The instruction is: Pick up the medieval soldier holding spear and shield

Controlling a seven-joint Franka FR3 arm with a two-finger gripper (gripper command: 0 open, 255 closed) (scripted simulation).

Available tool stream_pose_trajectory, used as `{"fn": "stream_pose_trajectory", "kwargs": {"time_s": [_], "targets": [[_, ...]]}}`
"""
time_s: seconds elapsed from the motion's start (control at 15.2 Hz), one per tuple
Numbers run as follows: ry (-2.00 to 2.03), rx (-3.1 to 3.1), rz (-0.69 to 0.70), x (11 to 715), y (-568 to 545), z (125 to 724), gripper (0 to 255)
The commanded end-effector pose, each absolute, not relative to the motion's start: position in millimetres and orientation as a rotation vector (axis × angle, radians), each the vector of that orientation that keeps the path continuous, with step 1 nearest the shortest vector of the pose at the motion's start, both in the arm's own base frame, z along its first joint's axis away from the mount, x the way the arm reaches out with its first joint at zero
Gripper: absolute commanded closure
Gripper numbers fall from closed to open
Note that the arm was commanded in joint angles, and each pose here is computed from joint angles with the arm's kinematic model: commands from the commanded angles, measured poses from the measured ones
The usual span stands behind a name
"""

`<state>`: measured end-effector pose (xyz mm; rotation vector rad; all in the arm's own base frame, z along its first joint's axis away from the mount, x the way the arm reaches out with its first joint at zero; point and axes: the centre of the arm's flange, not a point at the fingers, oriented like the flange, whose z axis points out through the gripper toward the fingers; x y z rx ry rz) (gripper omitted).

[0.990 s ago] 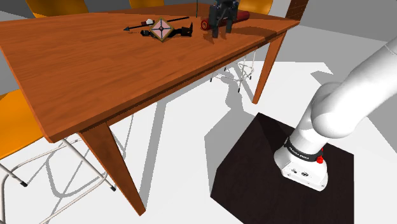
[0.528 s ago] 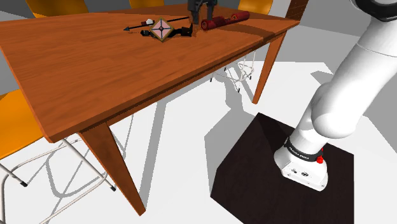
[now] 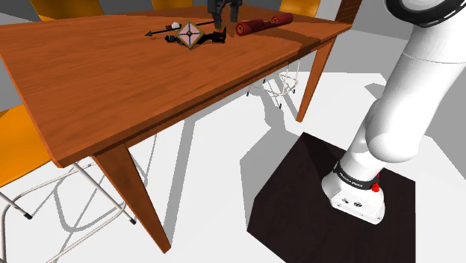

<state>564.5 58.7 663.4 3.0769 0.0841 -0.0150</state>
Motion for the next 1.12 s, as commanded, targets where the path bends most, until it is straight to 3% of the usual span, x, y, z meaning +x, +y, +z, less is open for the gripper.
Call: {"fn": "stream_pose_trajectory", "kwargs": {"time_s": [0.0, 0.2, 0.26, 1.06], "targets": [[0.085, 3.077, -0.014, 565.3, 58.2, 653.9, 0], [0.085, 3.077, -0.014, 565.3, 58.2, 645.6, 0], [0.085, 3.077, -0.014, 565.6, 58.1, 645.9, 255], [0.085, 3.077, -0.014, 565.3, 58.2, 661.4, 255]]}}
